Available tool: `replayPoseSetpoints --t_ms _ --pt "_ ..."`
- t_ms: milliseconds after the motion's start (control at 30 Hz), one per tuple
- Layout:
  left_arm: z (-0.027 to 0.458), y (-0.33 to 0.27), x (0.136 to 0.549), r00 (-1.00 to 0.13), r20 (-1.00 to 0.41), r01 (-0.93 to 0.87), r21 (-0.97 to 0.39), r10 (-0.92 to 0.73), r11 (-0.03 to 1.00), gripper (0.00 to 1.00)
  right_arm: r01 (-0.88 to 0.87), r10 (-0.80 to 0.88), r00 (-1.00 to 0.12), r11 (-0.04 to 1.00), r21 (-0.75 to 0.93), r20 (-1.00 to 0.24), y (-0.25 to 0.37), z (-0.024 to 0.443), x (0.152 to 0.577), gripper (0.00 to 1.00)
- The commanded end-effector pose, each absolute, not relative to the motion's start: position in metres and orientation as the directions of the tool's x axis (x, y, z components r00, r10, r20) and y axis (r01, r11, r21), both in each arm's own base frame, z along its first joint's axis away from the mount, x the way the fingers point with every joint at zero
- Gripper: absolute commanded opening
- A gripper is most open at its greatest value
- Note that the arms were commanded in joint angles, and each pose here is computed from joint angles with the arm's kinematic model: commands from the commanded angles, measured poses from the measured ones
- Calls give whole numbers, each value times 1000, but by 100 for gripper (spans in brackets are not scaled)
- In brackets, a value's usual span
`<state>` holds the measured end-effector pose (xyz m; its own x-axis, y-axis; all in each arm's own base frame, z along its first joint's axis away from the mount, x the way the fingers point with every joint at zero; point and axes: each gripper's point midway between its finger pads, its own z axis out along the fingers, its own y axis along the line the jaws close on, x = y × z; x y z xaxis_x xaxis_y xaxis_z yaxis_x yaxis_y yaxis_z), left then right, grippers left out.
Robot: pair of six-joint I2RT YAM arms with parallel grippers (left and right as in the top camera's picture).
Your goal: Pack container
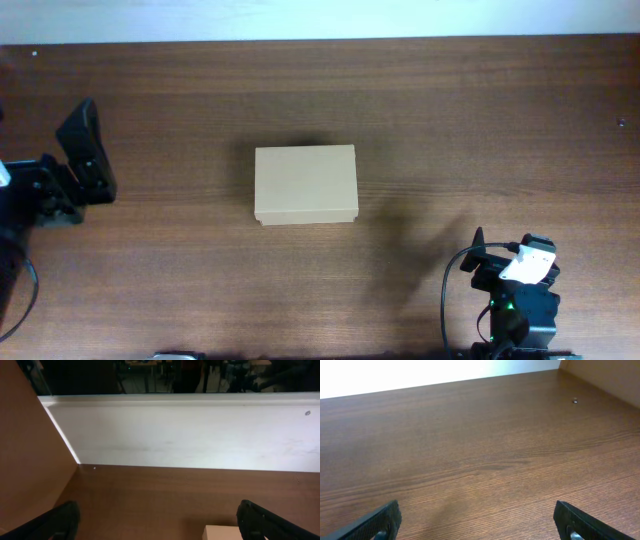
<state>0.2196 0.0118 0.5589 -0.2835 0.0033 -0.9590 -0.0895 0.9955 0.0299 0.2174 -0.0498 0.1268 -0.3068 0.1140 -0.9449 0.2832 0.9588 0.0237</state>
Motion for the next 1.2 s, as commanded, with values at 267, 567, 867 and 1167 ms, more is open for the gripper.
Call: replayPoseSetpoints --t_ms 267,567,867,1167 --pt "559 15 219 -282 -959 -103 37 7 994 100 302 112 -296 953 18 -948 -54 127 217 99" --pt "559 15 219 -282 -959 -103 37 7 994 100 303 112 -296 953 18 -948 -54 127 217 99" --pt "559 15 219 -282 -959 -103 37 7 994 100 303 112 -296 953 18 -948 -54 127 217 99" --pt "558 16 202 -278 -960 -103 38 8 994 100 303 112 -296 953 18 -948 -54 127 217 99"
